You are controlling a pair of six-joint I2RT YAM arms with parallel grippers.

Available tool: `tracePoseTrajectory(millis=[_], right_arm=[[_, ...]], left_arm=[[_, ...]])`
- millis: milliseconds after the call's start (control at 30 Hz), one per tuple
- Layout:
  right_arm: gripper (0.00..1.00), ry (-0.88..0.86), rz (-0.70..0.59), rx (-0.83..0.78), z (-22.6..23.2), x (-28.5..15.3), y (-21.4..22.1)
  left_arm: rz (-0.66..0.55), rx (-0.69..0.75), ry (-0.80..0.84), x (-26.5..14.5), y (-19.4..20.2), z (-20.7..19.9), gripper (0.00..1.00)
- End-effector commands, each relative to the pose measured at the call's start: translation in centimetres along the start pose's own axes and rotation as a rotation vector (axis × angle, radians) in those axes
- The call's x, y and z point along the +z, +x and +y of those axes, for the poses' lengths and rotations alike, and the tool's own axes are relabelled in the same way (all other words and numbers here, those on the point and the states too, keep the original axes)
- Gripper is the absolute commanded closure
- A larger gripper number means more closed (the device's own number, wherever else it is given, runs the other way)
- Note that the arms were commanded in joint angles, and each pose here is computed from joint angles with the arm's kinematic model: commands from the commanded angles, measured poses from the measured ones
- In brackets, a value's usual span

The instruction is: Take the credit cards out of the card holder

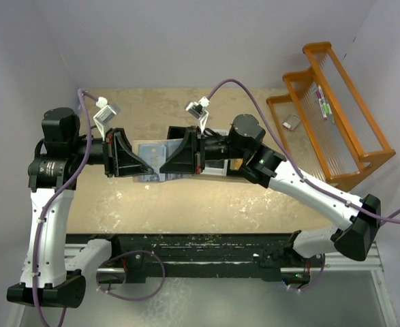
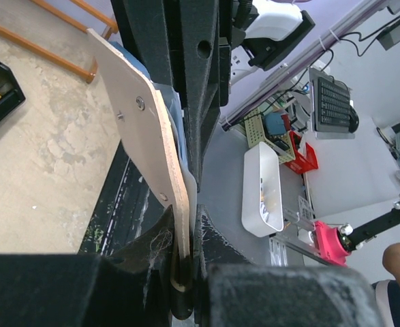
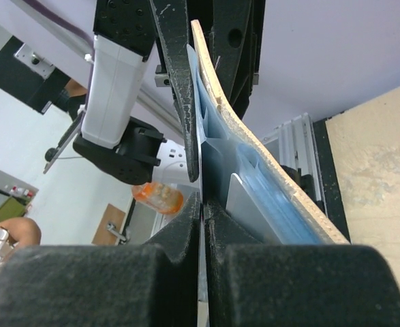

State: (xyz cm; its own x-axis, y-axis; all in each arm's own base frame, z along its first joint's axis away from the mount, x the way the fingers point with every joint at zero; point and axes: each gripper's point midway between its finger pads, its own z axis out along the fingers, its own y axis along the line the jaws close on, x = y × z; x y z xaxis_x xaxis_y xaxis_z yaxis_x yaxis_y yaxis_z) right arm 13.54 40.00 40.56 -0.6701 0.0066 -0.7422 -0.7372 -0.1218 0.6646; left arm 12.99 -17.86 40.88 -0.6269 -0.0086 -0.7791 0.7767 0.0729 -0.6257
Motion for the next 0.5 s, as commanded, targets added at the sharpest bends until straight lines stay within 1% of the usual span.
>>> tracePoseTrajectory(millis=[0, 67, 133, 300, 367, 467], right_arm=[[0.98, -0.098, 0.019, -0.027, 2.6, -0.8, 0.4], [0.95, -0.125, 0.02, -0.03, 3.1, -0.9, 0.4], [0.89, -0.138, 0.019, -0.026, 3.3, -1.0, 0.4], [0.79, -0.174, 0.011, -0.021, 4.0, -1.0, 0.3], [0.79, -0.173, 0.007, -0.016, 3.9, -1.0, 0.2], [0.82, -0.172, 0.002, -0.004, 3.8, -0.9, 0.2]], left_arm=[[0.016, 0.056, 0.083, -0.2, 0.0, -2.0, 0.96], [0.018, 0.053, 0.088, -0.3, 0.0, -2.2, 0.96], [0.019, 0.054, 0.092, -0.3, 0.0, -2.4, 0.96], [0.02, 0.055, 0.094, -0.3, 0.1, -2.6, 0.96], [0.02, 0.053, 0.095, -0.3, 0.1, -2.6, 0.96], [0.021, 0.058, 0.098, -0.3, 0.2, -2.8, 0.96]])
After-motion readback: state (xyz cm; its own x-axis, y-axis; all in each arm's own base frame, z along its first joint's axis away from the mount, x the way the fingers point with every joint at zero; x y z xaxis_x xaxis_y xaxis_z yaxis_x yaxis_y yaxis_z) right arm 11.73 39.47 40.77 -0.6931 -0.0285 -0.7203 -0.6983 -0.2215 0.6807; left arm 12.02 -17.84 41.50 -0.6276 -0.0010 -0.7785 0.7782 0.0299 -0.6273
